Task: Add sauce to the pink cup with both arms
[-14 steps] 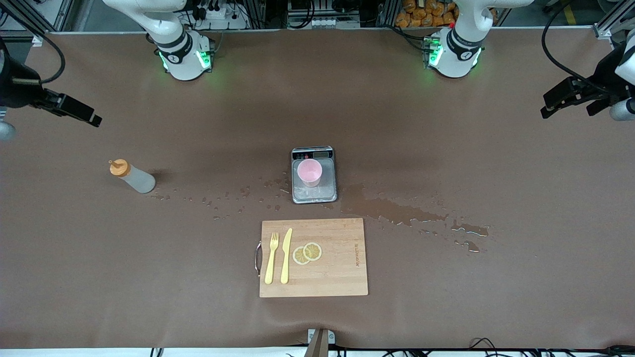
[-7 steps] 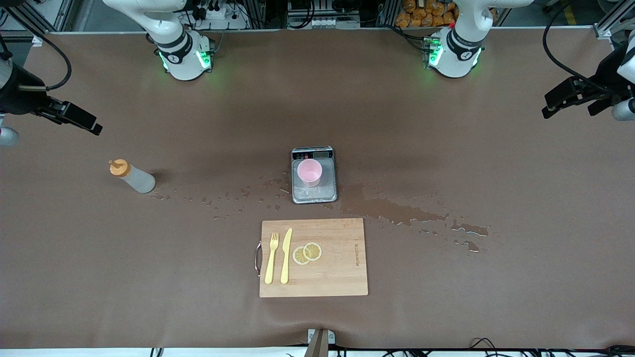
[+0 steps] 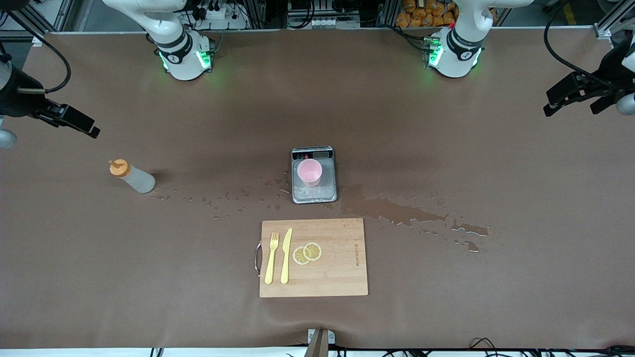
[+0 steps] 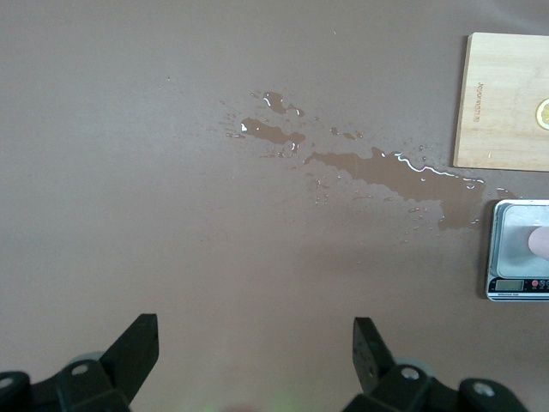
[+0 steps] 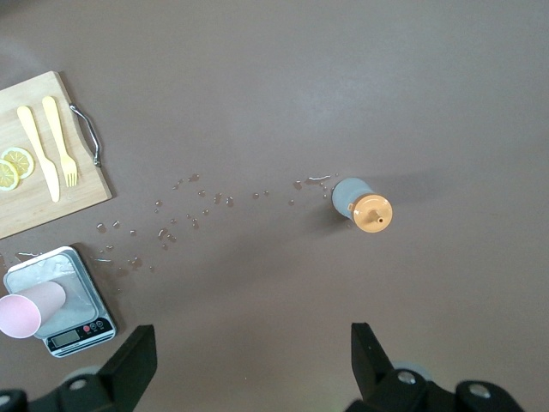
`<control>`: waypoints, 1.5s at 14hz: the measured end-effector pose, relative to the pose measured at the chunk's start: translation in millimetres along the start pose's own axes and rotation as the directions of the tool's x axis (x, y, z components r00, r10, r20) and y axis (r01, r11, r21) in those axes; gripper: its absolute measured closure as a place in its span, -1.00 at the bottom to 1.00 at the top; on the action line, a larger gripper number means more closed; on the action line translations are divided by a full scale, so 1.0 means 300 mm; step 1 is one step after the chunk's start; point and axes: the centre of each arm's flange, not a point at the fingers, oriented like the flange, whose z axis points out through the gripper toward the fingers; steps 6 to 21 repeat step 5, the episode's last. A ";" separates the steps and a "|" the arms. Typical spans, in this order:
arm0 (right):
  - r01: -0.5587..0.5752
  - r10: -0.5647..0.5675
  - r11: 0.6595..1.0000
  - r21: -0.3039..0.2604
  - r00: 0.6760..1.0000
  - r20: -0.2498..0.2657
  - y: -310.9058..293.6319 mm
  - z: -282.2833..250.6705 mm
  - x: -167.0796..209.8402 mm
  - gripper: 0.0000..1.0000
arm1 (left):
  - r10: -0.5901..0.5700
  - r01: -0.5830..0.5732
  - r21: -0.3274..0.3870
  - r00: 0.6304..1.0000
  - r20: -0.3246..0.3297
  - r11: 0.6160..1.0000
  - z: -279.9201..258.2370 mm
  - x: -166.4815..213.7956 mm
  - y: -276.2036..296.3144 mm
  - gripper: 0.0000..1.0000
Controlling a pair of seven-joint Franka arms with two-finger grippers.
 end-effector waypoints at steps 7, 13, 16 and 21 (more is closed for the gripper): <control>0.015 -0.016 1.000 -0.010 1.000 -0.008 0.007 -0.001 0.004 -1.00 | 0.000 0.000 0.000 1.000 0.000 1.000 0.000 0.000 -0.001 -1.00; 0.015 -0.016 1.000 -0.010 1.000 -0.008 0.007 -0.001 0.004 -1.00 | 0.000 0.000 0.000 1.000 0.000 1.000 0.000 0.000 -0.001 -1.00; 0.015 -0.016 1.000 -0.010 1.000 -0.008 0.007 -0.001 0.004 -1.00 | 0.000 0.000 0.000 1.000 0.000 1.000 0.000 0.000 -0.001 -1.00; 0.015 -0.016 1.000 -0.010 1.000 -0.008 0.007 -0.001 0.004 -1.00 | 0.000 0.000 0.000 1.000 0.000 1.000 0.000 0.000 -0.001 -1.00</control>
